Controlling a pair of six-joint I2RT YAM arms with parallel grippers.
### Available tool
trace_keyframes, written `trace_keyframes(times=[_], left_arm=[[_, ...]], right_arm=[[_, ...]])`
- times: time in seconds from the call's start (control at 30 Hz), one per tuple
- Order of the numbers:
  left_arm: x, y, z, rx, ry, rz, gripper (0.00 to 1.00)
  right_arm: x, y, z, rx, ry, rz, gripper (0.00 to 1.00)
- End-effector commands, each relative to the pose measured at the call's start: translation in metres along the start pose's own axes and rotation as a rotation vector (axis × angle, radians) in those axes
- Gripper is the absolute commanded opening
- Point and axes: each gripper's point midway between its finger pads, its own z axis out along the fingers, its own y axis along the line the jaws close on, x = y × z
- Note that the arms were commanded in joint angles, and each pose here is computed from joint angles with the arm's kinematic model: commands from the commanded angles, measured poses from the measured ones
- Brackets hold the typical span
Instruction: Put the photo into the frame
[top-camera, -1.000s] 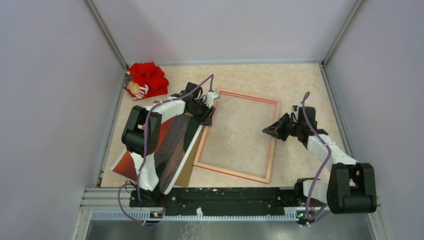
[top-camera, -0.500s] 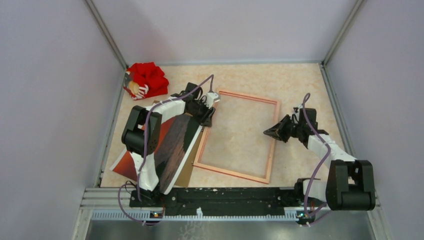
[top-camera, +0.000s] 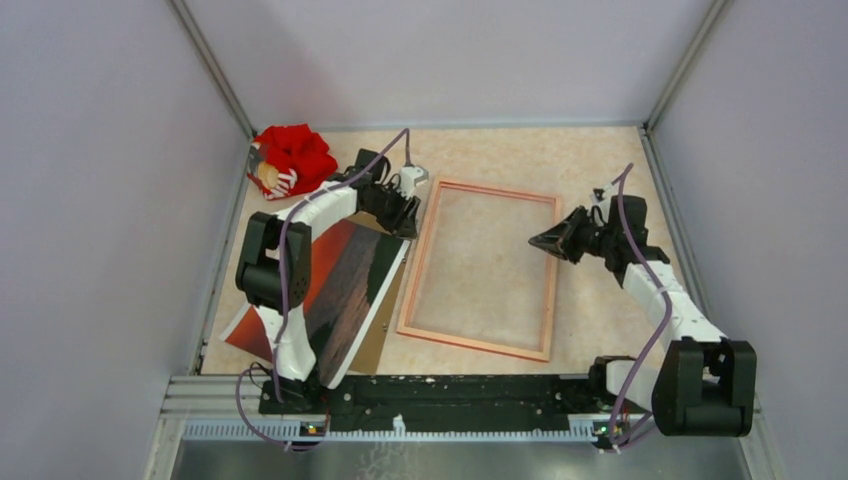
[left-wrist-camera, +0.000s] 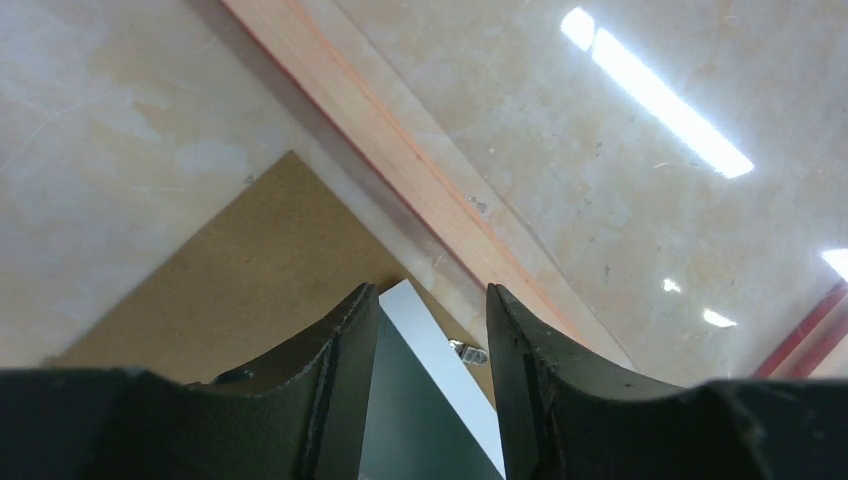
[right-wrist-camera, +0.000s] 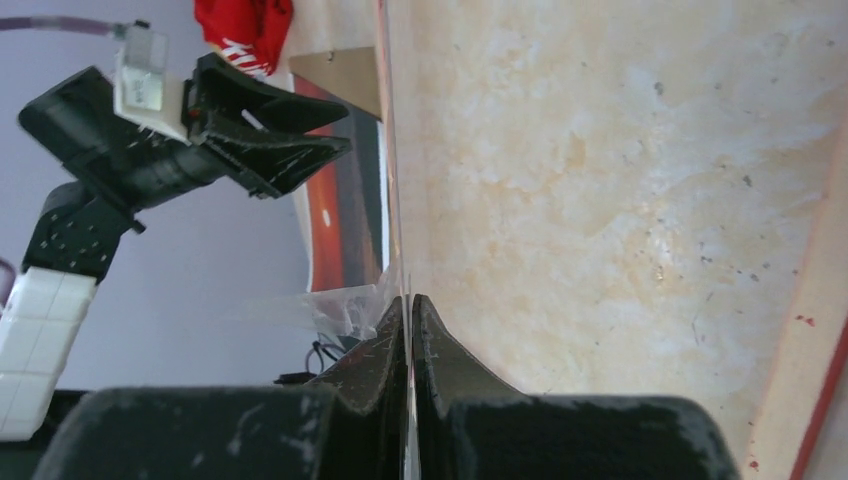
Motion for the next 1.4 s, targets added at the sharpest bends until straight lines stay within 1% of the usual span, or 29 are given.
trace_keyframes(times=[0.0, 0.17, 0.3, 0.43, 0.6, 0.8, 0.9, 1.07, 1.37], left_arm=[[-0.005, 0.002, -0.012, -0.002, -0.028, 0.009, 0.51], [0.006, -0.003, -0.002, 0.028, -0.021, -0.019, 0.5], [0.01, -0.01, 0.005, 0.068, -0.016, -0.036, 0.47], [0.011, -0.016, 0.008, 0.095, -0.019, -0.045, 0.47], [0.015, -0.021, 0.013, 0.117, -0.012, -0.048, 0.44], [0.021, -0.021, 0.019, 0.126, 0.0, -0.053, 0.36], [0.022, -0.022, 0.023, 0.134, 0.006, -0.052, 0.29], [0.023, -0.023, 0.027, 0.14, 0.013, -0.054, 0.22], [0.024, -0.023, 0.029, 0.141, 0.018, -0.054, 0.19]], right_arm=[[-0.016, 0.057, -0.022, -0.171, -0.063, -0.123, 0.0], [-0.018, 0.074, -0.026, -0.201, -0.066, -0.172, 0.0], [-0.008, 0.088, -0.018, -0.222, -0.025, -0.179, 0.0], [-0.009, 0.098, -0.015, -0.224, -0.032, -0.19, 0.0], [-0.009, 0.105, -0.014, -0.226, -0.039, -0.202, 0.0], [-0.003, 0.101, -0.009, -0.215, -0.024, -0.202, 0.0], [0.001, 0.098, -0.009, -0.209, -0.02, -0.211, 0.0], [0.003, 0.094, -0.009, -0.197, -0.017, -0.215, 0.0], [0.01, 0.1, -0.007, -0.191, -0.009, -0.257, 0.0]])
